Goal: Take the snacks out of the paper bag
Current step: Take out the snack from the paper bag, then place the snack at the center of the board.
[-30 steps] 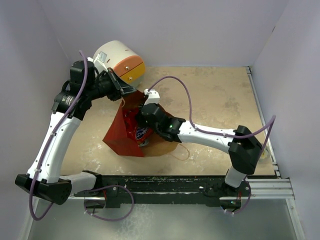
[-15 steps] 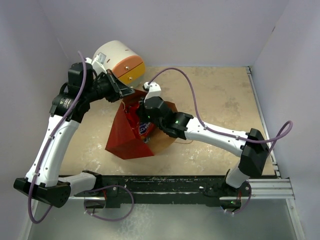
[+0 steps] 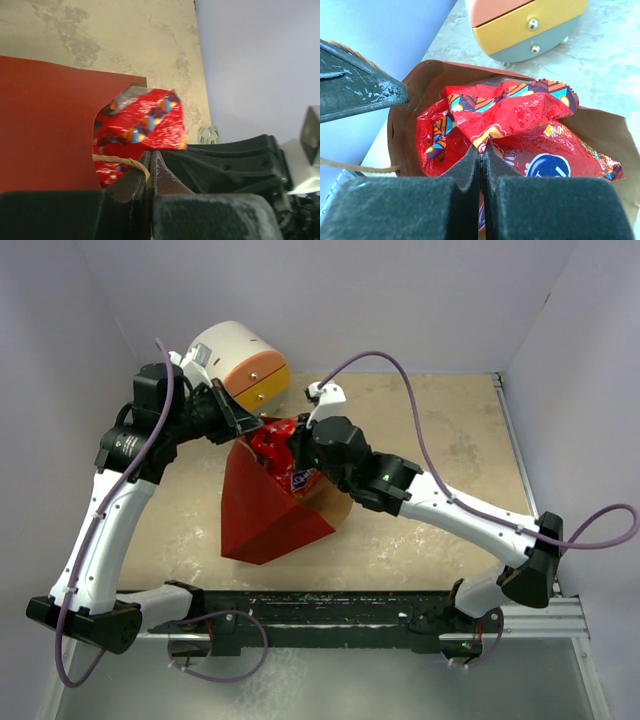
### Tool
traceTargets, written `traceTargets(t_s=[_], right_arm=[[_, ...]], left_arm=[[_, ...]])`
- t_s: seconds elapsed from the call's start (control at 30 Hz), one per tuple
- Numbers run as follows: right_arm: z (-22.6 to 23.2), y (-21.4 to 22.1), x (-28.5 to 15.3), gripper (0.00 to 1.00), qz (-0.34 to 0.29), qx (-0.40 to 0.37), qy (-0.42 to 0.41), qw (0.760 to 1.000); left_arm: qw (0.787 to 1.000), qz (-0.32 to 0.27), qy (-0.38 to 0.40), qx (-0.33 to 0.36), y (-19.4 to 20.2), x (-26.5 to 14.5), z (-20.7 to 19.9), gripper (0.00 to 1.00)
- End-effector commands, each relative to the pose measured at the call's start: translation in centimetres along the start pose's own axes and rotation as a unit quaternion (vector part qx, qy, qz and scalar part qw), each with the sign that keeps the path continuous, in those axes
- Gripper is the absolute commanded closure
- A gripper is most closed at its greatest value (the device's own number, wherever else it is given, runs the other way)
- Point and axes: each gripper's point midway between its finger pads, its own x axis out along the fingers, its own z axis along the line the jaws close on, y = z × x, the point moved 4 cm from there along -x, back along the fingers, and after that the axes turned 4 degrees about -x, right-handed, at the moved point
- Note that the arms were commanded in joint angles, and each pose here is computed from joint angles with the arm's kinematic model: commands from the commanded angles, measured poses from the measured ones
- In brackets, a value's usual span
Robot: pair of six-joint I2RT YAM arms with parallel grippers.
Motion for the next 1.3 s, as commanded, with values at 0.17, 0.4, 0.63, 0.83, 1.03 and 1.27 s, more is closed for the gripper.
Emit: traceTargets(t_s=[0.17, 0.4, 0.63, 0.83, 1.03, 1.27], right_arm=[[-1.8, -13.3, -8.3, 1.0, -0.175, 0.044, 0.035, 0.983], [-4.8, -16.6, -12.6, 1.0, -0.209, 0.045, 0.104, 0.971], [-8.2, -18.8, -16.6, 1.0, -0.228, 0.026, 0.194, 0.954], [-12.0, -18.7, -19.4, 1.0, -0.22, 0.012, 0.291, 0.931], [-15.7, -18.1, -20.3, 1.0, -0.21, 0.026, 0.338, 0.917], [-19.0, -15.4, -17.1, 1.0, -0.161, 0.029, 0.358, 0.919]], left_arm=[[0.996, -0.058, 0.033, 0.052, -2.5, -1.5, -2.5, 1.0], [0.994, -0.047, 0.009, 0.094, -2.6, -0.8, -1.4, 1.0], [0.985, -0.053, -0.033, 0.162, -4.0, -1.4, -1.1, 1.0], [0.971, -0.068, -0.086, 0.215, -4.9, -2.6, 0.1, 1.0], [0.958, -0.079, -0.095, 0.26, -4.5, -4.1, 0.0, 1.0], [0.927, -0.075, -0.133, 0.343, -3.7, -4.1, -0.3, 1.0]])
